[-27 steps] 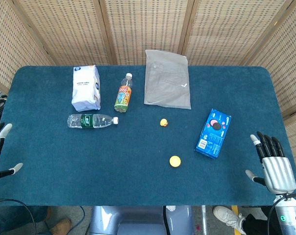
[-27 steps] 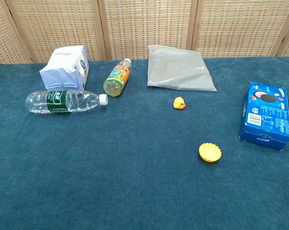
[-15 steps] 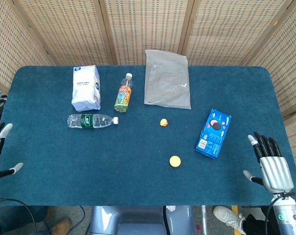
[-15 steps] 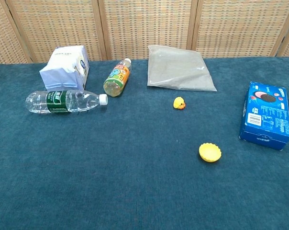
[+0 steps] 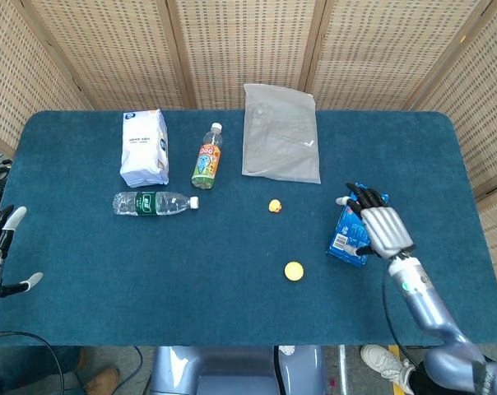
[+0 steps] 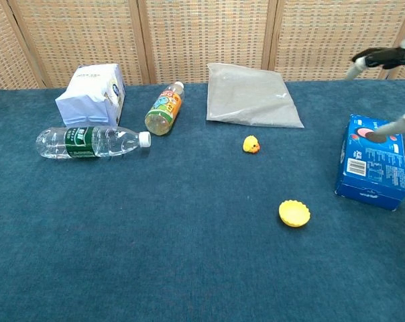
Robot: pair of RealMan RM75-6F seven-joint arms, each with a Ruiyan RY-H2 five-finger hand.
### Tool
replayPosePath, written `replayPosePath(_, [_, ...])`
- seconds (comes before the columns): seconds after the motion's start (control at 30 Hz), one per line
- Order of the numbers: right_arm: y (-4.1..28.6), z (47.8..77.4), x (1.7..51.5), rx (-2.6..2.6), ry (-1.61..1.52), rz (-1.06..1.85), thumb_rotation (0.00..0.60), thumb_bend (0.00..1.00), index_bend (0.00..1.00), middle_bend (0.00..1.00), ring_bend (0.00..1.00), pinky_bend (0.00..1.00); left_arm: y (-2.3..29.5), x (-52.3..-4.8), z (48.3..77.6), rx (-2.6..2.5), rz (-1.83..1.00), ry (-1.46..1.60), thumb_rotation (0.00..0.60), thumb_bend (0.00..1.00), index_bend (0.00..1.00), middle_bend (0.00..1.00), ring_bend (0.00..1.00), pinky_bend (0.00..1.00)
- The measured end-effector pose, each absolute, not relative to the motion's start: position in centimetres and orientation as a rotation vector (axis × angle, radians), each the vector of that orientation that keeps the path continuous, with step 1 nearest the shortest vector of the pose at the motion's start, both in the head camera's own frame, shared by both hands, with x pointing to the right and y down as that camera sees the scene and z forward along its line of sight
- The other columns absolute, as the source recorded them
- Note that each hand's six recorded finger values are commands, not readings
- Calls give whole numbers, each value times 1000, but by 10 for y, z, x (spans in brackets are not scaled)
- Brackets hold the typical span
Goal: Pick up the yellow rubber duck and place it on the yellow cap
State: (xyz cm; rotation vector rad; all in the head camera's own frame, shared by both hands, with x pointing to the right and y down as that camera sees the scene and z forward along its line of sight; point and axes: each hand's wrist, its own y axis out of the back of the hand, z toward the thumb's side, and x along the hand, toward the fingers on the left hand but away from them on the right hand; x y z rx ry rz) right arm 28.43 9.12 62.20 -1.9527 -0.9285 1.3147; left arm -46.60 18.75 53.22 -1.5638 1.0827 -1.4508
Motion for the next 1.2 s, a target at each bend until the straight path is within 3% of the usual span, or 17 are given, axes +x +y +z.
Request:
replayPosePath(0.27, [43, 676, 208, -2008, -940, 1346, 600, 2, 274, 0, 0, 0, 185, -475, 540, -1559, -1500, 1085, 600, 10, 0, 0, 0, 0])
replayPosePath(0.43, [37, 712, 166, -2018, -926, 1397, 600, 97, 325, 0, 0, 0, 182, -479, 547, -1555, -1533, 1081, 600, 10, 0, 0, 0, 0])
replayPosePath(0.57, [38, 733, 148, -2015, -912, 1443, 600, 115, 349, 0, 0, 0, 180, -480, 551, -1550, -1548, 1076, 600, 11, 0, 0, 0, 0])
replayPosePath(1.2, [35, 769, 137, -1923, -883, 1550, 600, 210, 400, 0, 0, 0, 177, -482, 555, -1555, -1562, 1078, 600, 10, 0, 0, 0, 0])
